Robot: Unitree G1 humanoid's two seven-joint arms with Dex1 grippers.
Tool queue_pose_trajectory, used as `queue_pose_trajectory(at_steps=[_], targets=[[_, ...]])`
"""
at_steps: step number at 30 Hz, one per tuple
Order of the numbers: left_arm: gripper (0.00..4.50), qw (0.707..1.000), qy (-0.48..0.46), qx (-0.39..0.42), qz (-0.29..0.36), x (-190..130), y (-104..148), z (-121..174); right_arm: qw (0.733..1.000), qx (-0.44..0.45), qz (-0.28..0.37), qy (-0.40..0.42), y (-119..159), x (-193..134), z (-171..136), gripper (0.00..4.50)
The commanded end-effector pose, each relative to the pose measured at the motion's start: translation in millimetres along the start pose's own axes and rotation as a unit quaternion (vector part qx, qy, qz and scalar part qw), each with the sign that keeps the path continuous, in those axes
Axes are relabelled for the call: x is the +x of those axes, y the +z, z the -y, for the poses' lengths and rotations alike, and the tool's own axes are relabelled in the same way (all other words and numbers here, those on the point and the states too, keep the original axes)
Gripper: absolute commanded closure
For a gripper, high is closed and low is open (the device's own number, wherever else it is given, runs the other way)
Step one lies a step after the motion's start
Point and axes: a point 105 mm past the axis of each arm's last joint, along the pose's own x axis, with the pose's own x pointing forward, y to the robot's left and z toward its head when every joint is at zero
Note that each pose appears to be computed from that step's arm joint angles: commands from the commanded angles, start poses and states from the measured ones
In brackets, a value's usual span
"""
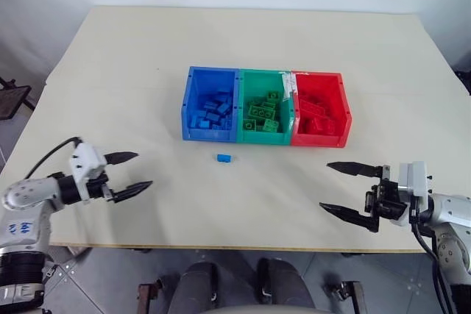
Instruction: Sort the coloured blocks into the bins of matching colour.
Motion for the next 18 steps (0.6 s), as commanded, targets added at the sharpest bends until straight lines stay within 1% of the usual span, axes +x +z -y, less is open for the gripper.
queue_pose_trajectory(at_steps=[1, 4, 6, 10, 12, 16, 18], targets=[[0.03, 0.997, -0.061, 0.037, 0.036, 36.0, 24.0, 16.2, 1.000, -0.015, 0.002, -0.002, 8.7, -3.2, -2.2, 0.00], [0.03, 0.992, -0.112, 0.050, 0.039, 71.9, 29.6, 31.3, 1.000, -0.018, -0.003, -0.012, 9.5, -6.2, -2.9, 0.00], [0.03, 0.989, -0.133, 0.053, 0.041, 92.6, 32.1, 35.4, 1.000, -0.020, -0.003, -0.020, 10.9, -7.5, -3.6, 0.00], [0.03, 0.988, -0.140, 0.056, 0.023, 116.7, 26.8, 33.1, 0.999, -0.022, -0.003, -0.031, 13.5, -8.7, -6.1, 0.00], [0.03, 0.989, -0.140, 0.042, 0.026, 129.3, 28.2, 32.2, 0.999, -0.024, -0.003, -0.039, 14.7, -9.6, -7.2, 0.00], [0.03, 0.990, -0.136, 0.039, 0.025, 142.7, 29.6, 26.6, 0.999, -0.024, -0.002, -0.048, 15.6, -9.2, -9.4, 0.00], [0.43, 0.987, -0.154, 0.036, 0.028, 147.7, 30.5, 31.1, 0.998, -0.024, 0.000, -0.052, 16.1, -8.5, -10.2, 0.00]])
